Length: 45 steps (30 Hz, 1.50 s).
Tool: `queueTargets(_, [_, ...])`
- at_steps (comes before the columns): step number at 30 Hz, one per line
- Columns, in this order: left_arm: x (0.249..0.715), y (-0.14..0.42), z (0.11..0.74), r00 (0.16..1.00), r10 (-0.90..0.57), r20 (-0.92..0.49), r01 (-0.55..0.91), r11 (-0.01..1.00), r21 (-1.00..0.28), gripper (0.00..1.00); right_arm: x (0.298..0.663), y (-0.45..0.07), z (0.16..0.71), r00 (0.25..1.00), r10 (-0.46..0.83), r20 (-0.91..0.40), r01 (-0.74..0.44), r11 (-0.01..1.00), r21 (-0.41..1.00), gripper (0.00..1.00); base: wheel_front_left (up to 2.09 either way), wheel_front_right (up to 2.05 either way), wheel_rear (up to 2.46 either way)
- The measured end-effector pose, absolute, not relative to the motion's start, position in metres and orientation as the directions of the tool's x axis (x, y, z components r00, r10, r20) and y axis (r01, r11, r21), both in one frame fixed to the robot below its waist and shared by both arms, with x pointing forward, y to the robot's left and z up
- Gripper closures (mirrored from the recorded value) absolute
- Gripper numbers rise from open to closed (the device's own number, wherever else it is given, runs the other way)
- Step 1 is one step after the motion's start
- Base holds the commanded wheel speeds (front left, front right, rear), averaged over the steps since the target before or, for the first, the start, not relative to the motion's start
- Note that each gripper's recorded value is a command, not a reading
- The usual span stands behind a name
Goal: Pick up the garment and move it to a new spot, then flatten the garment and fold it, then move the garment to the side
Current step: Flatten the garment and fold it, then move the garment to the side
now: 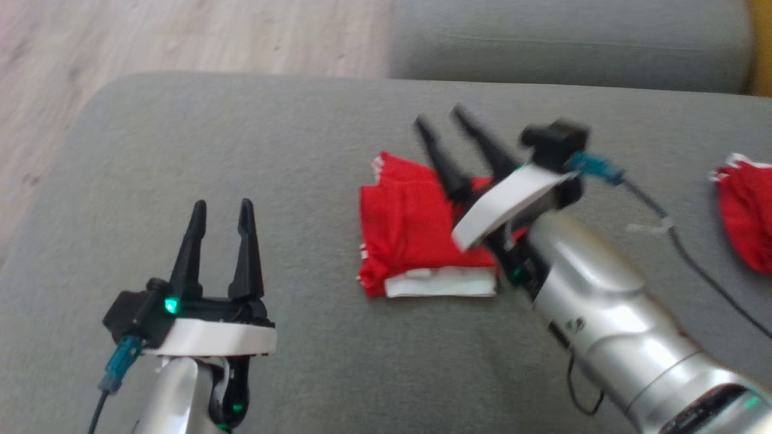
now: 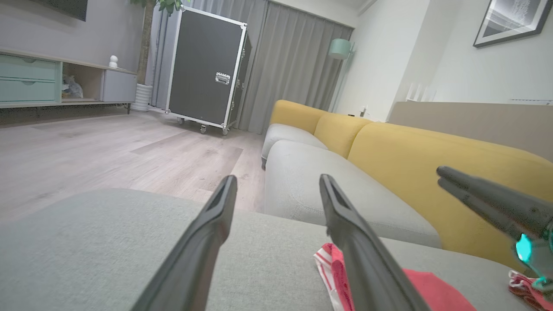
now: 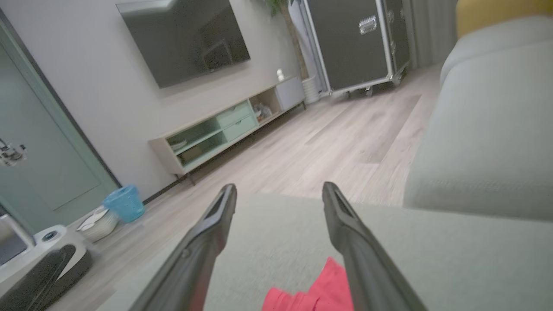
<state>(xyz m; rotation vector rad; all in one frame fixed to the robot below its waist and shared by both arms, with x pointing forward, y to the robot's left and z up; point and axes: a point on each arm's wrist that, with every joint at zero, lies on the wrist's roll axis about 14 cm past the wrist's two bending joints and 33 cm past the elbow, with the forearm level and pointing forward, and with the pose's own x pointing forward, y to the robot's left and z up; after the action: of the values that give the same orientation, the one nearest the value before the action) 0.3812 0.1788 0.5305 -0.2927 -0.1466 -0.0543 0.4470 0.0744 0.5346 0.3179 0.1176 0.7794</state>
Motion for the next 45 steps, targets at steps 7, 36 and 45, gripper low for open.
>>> queueTargets(7, [0.389, 0.155, 0.544, 0.976, -0.098, 0.194, 0.151, 0.948, -0.279, 0.00, 0.480, -0.015, 0.578, 0.860, 0.492, 0.132, -0.509, 0.841, 0.184, 0.00, 0.00, 0.00, 0.00])
queueTargets(36, [0.402, 0.122, 0.530, 0.969, -0.187, 0.159, 0.227, 0.928, -0.296, 0.00, 0.411, -0.159, 0.500, 0.991, 0.129, 0.029, -0.131, 0.987, 0.090, 0.00, 0.00, 0.00, 0.00])
queueTargets(45, [0.401, 0.136, 0.522, 0.980, -0.149, 0.135, 0.184, 0.936, -0.300, 0.00, 0.434, -0.143, 0.497, 0.985, 0.174, 0.011, -0.174, 0.983, 0.065, 0.00, 0.00, 0.00, 0.00])
